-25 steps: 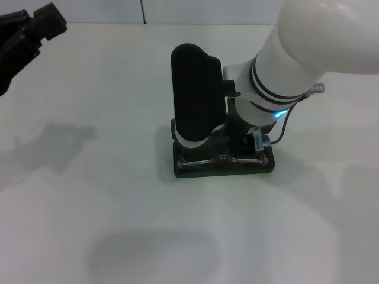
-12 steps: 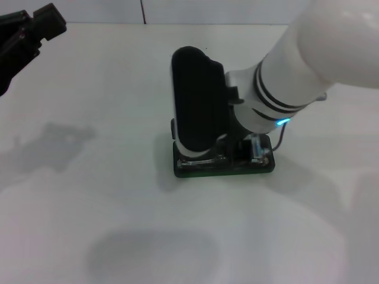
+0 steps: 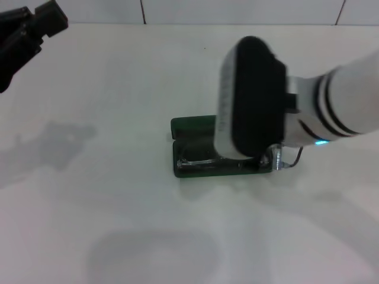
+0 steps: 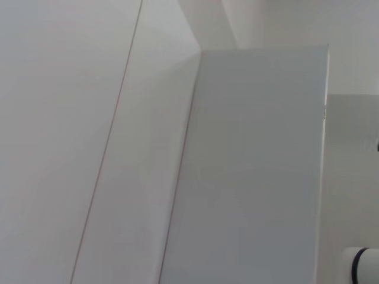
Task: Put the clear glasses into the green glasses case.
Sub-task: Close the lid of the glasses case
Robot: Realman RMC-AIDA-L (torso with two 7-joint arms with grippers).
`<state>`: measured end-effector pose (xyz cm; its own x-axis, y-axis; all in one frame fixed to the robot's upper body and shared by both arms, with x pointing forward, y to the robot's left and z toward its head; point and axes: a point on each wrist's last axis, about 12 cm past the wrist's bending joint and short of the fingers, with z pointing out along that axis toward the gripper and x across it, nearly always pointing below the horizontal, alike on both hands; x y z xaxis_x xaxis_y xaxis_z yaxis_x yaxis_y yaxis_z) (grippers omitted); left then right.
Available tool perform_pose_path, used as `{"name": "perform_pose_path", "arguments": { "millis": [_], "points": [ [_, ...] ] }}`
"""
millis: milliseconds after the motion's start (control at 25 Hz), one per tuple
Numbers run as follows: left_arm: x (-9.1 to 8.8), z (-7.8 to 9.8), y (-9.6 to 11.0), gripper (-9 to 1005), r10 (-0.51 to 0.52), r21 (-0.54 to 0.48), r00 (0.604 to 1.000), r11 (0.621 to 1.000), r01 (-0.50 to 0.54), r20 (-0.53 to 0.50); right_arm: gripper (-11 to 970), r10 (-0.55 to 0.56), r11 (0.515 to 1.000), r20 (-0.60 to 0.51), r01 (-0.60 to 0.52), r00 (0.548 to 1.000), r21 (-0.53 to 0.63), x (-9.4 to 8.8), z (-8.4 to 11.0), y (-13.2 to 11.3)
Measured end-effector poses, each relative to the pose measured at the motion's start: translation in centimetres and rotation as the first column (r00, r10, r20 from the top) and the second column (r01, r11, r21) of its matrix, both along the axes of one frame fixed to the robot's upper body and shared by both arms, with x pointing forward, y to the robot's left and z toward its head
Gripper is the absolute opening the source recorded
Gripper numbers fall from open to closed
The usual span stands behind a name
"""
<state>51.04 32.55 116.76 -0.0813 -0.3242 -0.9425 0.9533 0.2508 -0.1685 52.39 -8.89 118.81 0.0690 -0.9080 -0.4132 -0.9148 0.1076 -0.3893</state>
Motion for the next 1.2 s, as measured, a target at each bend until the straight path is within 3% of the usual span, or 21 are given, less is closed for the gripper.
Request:
{"name": "perform_pose_path", "arguments": {
  "millis": [160, 320, 520, 640, 800, 880, 1000, 1120, 1160, 1200],
  "points": [
    [0.1, -0.4, -0.4, 81, -0.014, 0.032, 1.000, 0.999, 0.015, -0.019, 136, -0.032, 0.986, 0.023, 0.028, 0.999, 0.167, -1.0, 0.7, -1.4],
    [0.1, -0.7, -0.6, 81, -0.025, 0.063, 0.999, 0.998, 0.028, -0.035, 137, -0.107, 0.941, 0.023, 0.094, 0.994, 0.325, -1.3, 2.1, -3.4],
    [0.5, -1.0, -1.0, 81, -0.021, 0.082, 0.999, 0.996, 0.025, -0.049, 138, -0.214, 0.824, -0.042, 0.203, 0.976, 0.529, -1.0, 3.6, -8.6],
    [0.9, -0.9, -1.7, 81, -0.035, 0.080, 0.998, 0.996, 0.039, -0.047, 139, -0.213, 0.738, -0.115, 0.237, 0.970, 0.632, -1.1, 3.9, -12.4],
    [1.7, -0.9, -2.9, 81, -0.041, 0.076, 0.998, 0.996, 0.044, -0.051, 140, -0.158, 0.540, -0.190, 0.246, 0.969, 0.805, -1.7, 4.2, -18.8],
    [2.4, -0.8, -4.0, 81, -0.052, 0.093, 0.997, 0.994, 0.057, -0.057, 140, -0.132, 0.366, -0.200, 0.236, 0.971, 0.900, -2.9, 3.7, -23.6],
    [3.7, -0.9, -6.3, 81, -0.090, 0.145, 0.993, 0.984, 0.100, -0.077, 141, -0.148, 0.182, -0.179, 0.205, 0.973, 0.962, -4.9, 2.3, -28.2],
    [5.1, -1.1, -9.1, 82, -0.129, 0.221, 0.986, 0.964, 0.150, -0.110, 141, -0.179, 0.059, -0.166, 0.179, 0.970, 0.982, -7.1, 0.1, -30.9],
    [5.5, -1.2, -9.9, 82, -0.135, 0.245, 0.983, 0.956, 0.162, -0.123, 141, -0.197, 0.031, -0.176, 0.186, 0.964, 0.982, -7.9, -1.2, -31.5],
    [5.9, -1.4, -10.7, 82, -0.134, 0.271, 0.980, 0.948, 0.170, -0.144, 142, -0.197, 0.031, -0.176, 0.186, 0.964, 0.982, -7.9, -1.2, -31.5]
  ]
}}
